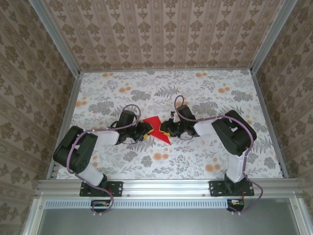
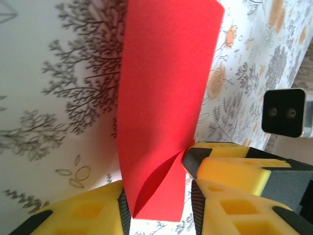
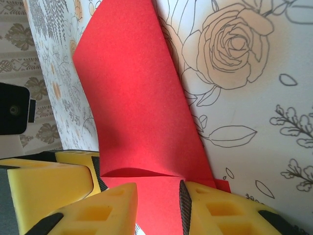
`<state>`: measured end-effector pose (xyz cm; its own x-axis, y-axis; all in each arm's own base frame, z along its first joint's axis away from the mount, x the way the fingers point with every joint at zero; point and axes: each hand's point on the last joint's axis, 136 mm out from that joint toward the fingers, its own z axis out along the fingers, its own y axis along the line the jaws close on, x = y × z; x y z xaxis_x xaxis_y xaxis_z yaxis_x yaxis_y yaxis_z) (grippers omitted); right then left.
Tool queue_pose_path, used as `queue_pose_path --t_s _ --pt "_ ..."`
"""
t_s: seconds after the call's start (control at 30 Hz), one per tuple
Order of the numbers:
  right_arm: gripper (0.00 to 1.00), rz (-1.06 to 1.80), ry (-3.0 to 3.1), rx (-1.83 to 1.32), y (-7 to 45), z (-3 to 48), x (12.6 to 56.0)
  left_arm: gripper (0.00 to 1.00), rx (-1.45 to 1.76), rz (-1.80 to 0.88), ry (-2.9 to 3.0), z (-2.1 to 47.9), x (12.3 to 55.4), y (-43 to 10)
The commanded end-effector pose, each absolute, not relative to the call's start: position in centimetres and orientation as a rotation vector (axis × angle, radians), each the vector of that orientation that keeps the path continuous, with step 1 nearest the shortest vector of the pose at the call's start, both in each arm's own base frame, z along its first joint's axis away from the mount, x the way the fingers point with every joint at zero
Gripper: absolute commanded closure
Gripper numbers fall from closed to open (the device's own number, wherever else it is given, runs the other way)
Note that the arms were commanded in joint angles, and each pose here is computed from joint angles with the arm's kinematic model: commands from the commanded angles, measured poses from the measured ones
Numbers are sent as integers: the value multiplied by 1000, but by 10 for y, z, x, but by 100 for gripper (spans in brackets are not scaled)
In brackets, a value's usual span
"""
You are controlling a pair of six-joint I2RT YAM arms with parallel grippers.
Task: Fold a paper plane with a square sheet of paper (pick it up from the middle)
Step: Fold the wing for the fifth time at the center of the table.
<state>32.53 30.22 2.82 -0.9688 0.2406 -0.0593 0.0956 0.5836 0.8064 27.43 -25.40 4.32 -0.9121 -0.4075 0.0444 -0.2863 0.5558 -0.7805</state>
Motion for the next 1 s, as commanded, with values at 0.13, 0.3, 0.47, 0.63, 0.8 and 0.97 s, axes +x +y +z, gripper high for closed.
queue_pose_path --t_s 0.13,0.3,0.47,0.63,0.8,0.97 --pt "67 1335 2642 245 297 22 324 78 -559 -1414 2588 51 281 -270" --pt "56 1267 2561 40 295 49 329 93 -546 -1409 2597 51 280 -271" --pt "44 1054 2471 -240 283 68 325 97 -548 -1391 2619 51 278 -273" --pt "44 781 2376 -458 269 69 313 98 -549 -1372 2636 54 278 -273" --pt "42 694 2267 -632 274 71 305 98 -541 -1352 2645 57 278 -272" --pt "38 532 2081 -939 297 68 288 98 -543 -1358 2651 59 277 -273"
